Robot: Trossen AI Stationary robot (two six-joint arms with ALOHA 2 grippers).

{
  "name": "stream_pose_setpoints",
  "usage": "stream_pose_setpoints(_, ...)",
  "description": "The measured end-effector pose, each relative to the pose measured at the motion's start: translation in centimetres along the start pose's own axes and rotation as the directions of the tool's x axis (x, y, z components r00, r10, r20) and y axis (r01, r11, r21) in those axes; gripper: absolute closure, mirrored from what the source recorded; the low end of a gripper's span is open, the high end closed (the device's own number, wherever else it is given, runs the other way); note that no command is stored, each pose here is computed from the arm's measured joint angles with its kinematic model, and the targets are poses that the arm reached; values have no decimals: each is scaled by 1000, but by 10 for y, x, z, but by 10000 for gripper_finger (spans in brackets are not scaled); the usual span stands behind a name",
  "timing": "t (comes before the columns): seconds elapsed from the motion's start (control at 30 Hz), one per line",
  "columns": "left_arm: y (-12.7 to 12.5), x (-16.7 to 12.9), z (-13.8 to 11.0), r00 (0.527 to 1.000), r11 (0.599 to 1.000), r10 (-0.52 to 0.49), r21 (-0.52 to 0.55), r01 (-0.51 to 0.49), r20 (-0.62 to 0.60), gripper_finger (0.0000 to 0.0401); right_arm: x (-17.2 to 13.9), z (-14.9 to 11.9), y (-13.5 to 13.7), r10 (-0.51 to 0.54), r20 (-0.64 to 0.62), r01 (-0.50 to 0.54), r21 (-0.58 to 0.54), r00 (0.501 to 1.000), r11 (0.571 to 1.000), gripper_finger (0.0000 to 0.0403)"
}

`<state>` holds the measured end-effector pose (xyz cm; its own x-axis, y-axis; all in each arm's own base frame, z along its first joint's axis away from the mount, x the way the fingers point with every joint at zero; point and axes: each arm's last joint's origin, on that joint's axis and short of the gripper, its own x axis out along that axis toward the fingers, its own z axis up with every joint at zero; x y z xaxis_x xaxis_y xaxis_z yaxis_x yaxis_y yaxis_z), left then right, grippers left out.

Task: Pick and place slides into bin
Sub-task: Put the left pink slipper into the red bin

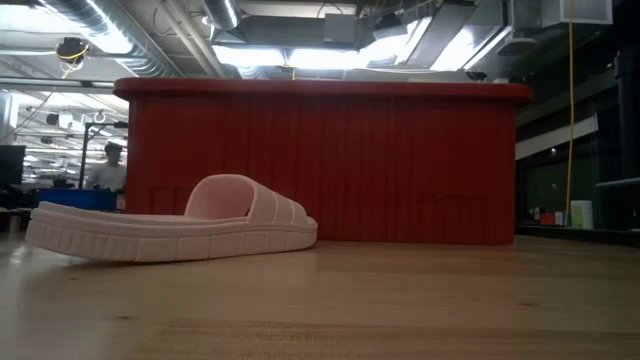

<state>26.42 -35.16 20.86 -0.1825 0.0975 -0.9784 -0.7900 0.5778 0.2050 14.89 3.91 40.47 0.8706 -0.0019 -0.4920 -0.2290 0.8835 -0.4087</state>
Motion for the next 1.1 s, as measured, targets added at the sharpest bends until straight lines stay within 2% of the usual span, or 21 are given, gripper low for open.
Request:
stream_pose_setpoints(0.17, 0, 0, 0, 1000, 1000, 1, -20, -1, -3, 231, 0, 0, 0, 0, 0, 0, 0, 1000, 1000, 400)
stream_pose_setpoints(0.37, 0, 0, 0, 1000, 999, 0, 52, 0, -2, 209, 0, 0, 0, 0, -1, 0, 0, 1000, 1000, 400)
stream_pose_setpoints(0.7, -3, -1, 0, 999, 999, -38, 38, 39, -11, 208, 0, -1, 0, 2, -5, -1, 16, 1000, 1000, 400)
stream_pose_setpoints(0.83, -3, -2, 7, 1000, 1000, -12, 22, 13, -29, 208, 0, 0, 0, 2, -4, -1, 16, 1000, 1000, 400)
stream_pose_setpoints(0.97, -3, -2, 13, 995, 997, 21, 71, -13, -103, 209, 0, 0, 0, 0, 0, 0, 17, 1000, 1000, 400)
stream_pose_setpoints(1.1, -4, -3, 17, 994, 996, 19, 93, -9, -106, 208, 0, 0, 0, 0, -1, 0, 16, 1000, 1000, 400)
